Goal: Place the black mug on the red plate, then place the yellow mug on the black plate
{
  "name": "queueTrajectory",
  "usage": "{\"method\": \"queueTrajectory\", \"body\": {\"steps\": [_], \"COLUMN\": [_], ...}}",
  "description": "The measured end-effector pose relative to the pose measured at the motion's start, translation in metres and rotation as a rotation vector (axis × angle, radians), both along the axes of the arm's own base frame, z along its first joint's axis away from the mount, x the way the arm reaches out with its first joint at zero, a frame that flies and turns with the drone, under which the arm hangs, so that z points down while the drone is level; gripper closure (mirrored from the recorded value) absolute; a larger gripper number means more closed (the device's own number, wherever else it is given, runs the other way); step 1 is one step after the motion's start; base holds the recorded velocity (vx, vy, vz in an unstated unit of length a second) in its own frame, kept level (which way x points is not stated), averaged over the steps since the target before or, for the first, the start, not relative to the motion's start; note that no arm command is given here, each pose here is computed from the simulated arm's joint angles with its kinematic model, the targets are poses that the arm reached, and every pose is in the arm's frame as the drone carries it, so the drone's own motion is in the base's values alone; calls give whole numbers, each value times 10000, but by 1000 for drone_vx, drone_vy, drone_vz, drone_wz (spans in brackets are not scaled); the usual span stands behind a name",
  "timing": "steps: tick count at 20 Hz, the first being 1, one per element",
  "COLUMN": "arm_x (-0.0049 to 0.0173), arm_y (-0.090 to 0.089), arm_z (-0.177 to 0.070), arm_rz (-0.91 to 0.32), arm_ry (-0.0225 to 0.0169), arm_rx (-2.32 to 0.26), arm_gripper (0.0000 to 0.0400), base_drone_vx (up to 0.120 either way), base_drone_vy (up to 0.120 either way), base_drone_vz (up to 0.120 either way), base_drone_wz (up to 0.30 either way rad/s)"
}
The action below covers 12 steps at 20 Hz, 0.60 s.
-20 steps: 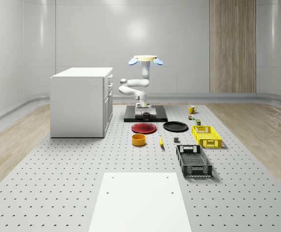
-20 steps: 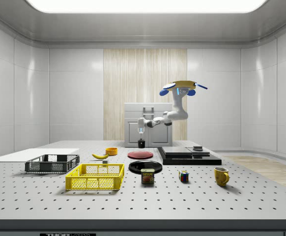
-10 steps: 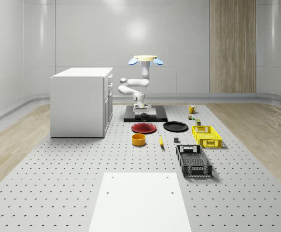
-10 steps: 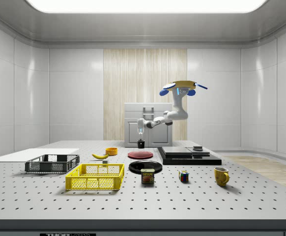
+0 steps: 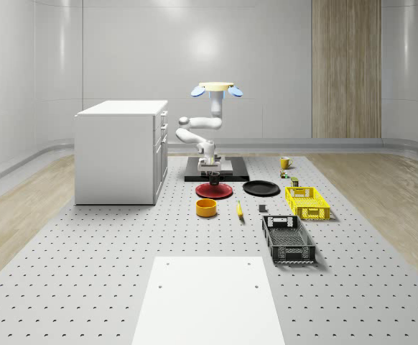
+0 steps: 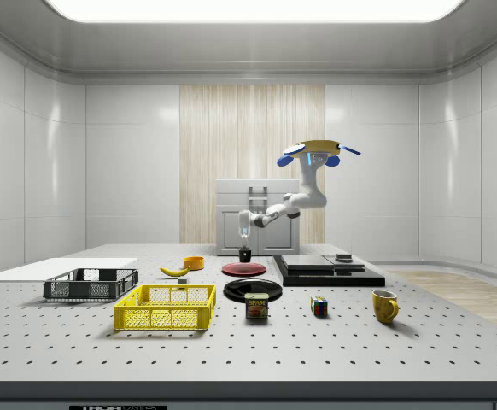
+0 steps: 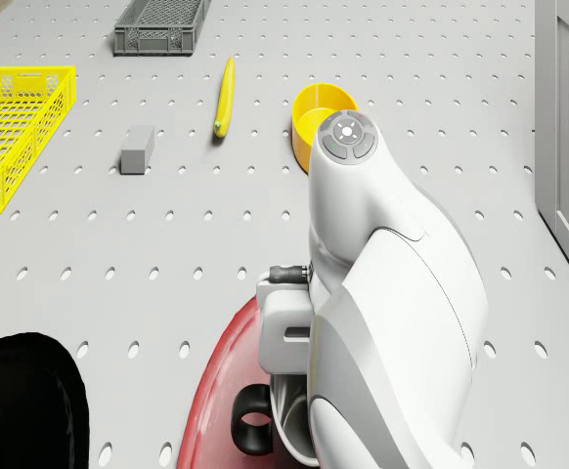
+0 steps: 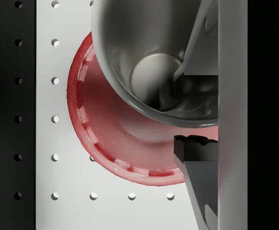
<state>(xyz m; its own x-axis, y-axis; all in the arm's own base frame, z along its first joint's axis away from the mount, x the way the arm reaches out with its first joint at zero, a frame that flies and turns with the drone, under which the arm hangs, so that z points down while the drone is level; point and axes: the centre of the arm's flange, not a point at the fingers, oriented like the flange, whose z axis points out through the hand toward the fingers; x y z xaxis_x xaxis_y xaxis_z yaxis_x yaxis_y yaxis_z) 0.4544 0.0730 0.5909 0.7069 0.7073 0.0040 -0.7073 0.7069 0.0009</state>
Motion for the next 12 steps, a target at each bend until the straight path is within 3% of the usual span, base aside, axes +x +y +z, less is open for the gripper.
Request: {"method": "queueTrajectory", "body": {"steps": [7, 8, 10, 12], "arm_x": [1, 1, 1, 1], "arm_y": [4, 4, 5, 5], "arm_z": [183, 199, 221, 205], "arm_rz": [0, 1, 1, 1], "arm_ry": [-1, -1, -1, -1], "arm_rx": [0, 1, 0, 0], "arm_gripper": [290, 267, 162, 98], "base_drone_vx": [0, 0, 0, 0], "base_drone_vy": [0, 0, 0, 0], "base_drone_vz": [0, 0, 0, 0], "base_drone_wz": [0, 0, 0, 0]}}
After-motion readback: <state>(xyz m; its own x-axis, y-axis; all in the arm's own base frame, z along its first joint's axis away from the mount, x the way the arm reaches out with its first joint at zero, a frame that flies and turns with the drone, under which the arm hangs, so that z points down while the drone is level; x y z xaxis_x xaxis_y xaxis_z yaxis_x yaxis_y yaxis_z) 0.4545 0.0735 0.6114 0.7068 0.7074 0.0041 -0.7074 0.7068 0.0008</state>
